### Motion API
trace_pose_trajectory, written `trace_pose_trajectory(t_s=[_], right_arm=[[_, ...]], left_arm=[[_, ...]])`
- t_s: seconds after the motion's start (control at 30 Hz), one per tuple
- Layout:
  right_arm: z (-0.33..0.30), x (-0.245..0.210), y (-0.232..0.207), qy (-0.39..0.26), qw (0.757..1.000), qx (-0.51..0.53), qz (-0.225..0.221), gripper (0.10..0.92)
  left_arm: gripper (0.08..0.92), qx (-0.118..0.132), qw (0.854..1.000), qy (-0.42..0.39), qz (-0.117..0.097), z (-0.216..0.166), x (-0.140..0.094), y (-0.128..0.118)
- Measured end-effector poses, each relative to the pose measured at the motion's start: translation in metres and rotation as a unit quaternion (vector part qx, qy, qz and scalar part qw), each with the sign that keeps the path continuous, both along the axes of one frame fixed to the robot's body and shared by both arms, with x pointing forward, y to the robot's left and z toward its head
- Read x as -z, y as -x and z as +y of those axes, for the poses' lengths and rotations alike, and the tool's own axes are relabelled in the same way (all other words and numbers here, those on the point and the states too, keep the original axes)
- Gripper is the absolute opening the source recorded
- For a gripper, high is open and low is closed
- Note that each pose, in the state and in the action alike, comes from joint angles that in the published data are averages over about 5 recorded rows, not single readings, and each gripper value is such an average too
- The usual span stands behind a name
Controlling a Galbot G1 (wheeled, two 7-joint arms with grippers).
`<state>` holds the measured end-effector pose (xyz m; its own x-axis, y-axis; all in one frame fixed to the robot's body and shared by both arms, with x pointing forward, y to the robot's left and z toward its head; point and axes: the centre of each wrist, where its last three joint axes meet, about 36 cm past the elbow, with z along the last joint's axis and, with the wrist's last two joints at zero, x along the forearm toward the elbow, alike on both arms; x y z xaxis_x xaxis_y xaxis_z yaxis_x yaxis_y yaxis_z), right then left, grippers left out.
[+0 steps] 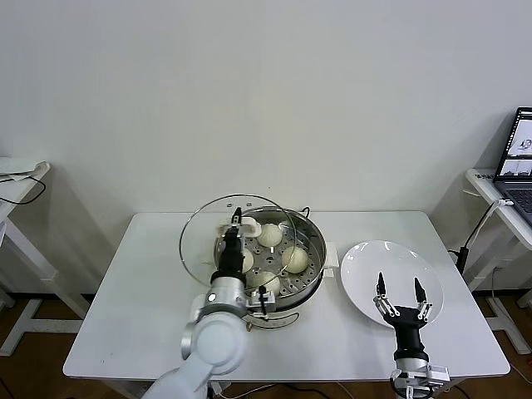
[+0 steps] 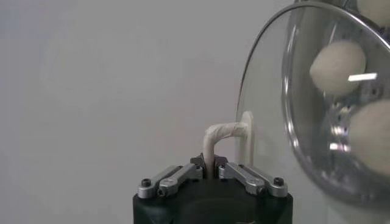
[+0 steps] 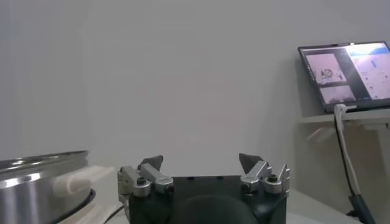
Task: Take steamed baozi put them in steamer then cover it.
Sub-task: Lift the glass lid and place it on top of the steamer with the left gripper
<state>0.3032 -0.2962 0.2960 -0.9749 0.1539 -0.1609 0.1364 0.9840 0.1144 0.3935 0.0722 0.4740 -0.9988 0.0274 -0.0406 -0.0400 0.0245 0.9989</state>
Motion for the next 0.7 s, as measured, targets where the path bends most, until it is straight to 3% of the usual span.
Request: trace_pose_trajectory(t_s=[0.7], right_arm=[[-0.001,0.007,0.002,0.007,1.0,0.005,0.01,0.823]], left_arm=[[0.189,0.009,1.0,-0.001,0.015,-0.059,0.017,-0.015]])
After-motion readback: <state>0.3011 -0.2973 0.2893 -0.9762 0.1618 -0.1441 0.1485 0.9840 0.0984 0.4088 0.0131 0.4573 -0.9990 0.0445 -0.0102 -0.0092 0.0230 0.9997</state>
